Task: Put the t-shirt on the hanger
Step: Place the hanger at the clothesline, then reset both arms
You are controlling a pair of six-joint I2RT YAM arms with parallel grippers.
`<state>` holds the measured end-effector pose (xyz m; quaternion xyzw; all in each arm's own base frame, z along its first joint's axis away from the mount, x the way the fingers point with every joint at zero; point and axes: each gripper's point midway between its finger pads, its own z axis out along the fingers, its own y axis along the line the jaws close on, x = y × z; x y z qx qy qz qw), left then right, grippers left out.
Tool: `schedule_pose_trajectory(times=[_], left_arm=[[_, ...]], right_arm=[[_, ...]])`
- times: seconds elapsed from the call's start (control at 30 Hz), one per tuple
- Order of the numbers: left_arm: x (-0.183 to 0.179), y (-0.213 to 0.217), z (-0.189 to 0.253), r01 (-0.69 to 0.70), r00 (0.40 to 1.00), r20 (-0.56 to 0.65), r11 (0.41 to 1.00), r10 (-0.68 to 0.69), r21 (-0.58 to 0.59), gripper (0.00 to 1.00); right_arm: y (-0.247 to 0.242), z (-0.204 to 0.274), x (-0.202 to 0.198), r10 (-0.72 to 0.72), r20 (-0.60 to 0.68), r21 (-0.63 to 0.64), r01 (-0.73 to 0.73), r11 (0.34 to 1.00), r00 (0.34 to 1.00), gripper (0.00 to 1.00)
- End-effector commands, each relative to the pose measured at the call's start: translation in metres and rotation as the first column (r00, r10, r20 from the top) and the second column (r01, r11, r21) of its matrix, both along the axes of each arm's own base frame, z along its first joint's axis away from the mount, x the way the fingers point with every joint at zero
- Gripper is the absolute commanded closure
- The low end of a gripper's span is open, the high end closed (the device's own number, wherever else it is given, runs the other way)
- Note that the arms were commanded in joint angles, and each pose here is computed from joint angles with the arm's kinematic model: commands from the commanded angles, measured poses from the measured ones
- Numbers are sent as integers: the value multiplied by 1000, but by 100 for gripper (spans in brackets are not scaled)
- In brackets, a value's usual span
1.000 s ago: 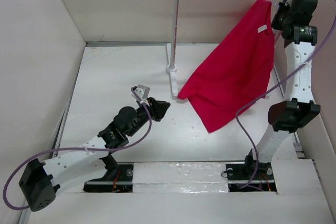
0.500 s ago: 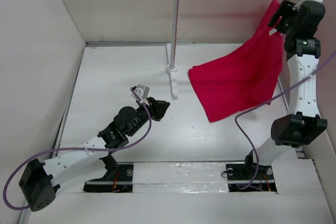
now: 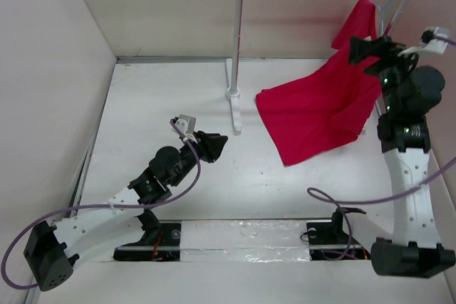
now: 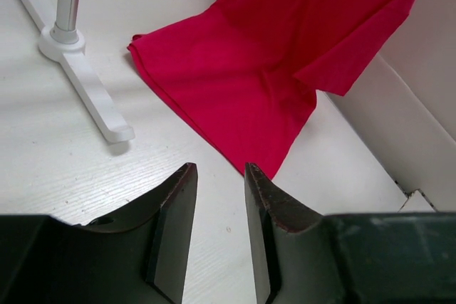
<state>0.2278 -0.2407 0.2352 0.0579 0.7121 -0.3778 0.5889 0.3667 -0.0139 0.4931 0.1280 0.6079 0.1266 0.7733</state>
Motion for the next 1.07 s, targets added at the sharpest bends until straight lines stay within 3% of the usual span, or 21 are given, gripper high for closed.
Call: schedule_pose_trajectory(times=[0.0,0.07,0.13,0.33,0.5,0.67,0.8,0.97,1.03], left_arm=[[-3,6,19,-9,998,59,998,12,-58,70],[-9,7,22,19,996,88,998,-13,-67,65],[-10,11,26,8,994,109,996,1,-88,59],[-6,28,25,-71,989,117,990,86,-123,56],[-15,50,26,-115,985,99,968,140,-223,56],[-22,73,16,-175,981,30,935,194,-308,54],[-23,76,1,-204,979,-27,946,204,-253,53],[-22,71,-8,-201,979,-63,955,192,-217,54],[-21,69,-4,-200,980,-65,956,190,-215,49]], right_arm=[[74,14,-42,315,161,-27,-314,949,935,0],[106,-1,-74,454,155,-43,-453,890,877,0],[142,-47,-90,589,81,-35,-588,808,804,0],[176,-131,-139,688,-25,21,-688,725,725,0],[191,-154,-177,757,-54,36,-757,653,651,0],[200,-186,-183,771,-80,81,-767,637,632,0],[210,-212,-176,776,-109,107,-769,630,621,0],[213,-215,-173,779,-124,88,-776,625,614,0],[211,-214,-171,771,-122,87,-767,636,625,0]])
